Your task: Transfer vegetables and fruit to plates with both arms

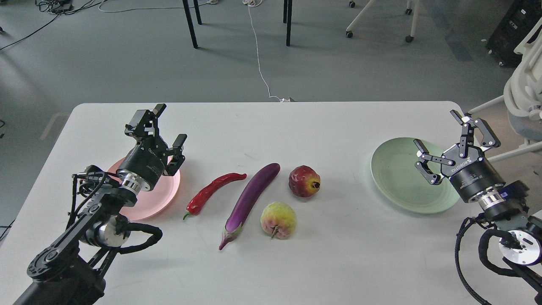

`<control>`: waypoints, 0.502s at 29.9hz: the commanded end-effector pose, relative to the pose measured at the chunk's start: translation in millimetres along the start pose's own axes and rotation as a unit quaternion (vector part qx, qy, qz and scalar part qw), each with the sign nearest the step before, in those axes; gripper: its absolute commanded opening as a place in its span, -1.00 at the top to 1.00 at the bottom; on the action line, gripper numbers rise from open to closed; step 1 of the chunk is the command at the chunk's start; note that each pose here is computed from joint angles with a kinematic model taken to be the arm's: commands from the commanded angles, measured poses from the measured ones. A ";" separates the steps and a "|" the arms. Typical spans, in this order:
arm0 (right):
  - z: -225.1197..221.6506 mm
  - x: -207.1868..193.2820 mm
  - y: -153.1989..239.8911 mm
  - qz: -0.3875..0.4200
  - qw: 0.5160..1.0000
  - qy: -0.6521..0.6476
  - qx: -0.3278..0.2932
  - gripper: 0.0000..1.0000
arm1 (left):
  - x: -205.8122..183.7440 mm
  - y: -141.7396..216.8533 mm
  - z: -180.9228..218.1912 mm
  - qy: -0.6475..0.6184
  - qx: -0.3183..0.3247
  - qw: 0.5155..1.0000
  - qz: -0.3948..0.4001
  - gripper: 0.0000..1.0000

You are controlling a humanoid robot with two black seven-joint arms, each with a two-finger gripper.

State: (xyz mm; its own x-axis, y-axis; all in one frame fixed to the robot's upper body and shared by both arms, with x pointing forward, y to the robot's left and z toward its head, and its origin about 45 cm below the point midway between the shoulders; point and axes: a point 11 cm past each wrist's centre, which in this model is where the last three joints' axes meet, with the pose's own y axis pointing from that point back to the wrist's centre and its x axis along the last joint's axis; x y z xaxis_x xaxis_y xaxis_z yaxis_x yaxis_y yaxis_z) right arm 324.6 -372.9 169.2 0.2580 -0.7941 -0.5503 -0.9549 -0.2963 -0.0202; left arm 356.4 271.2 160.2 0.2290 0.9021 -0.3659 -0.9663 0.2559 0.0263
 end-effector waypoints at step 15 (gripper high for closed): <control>-86.3 -46.6 -56.6 -0.144 0.958 0.245 -0.047 -0.96 | 4.8 0.5 20.1 -0.005 -0.045 0.999 -0.002 -0.96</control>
State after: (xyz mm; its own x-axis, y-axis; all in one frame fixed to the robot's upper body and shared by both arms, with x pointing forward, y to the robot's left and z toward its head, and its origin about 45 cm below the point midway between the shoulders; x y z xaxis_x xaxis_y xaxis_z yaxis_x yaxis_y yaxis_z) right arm 358.6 -376.7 231.4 0.4598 -0.8450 -0.2730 -0.8838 -0.4655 -0.0477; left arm 361.1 277.9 171.6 0.2457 0.9046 -0.3482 -0.9661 0.2578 -0.0120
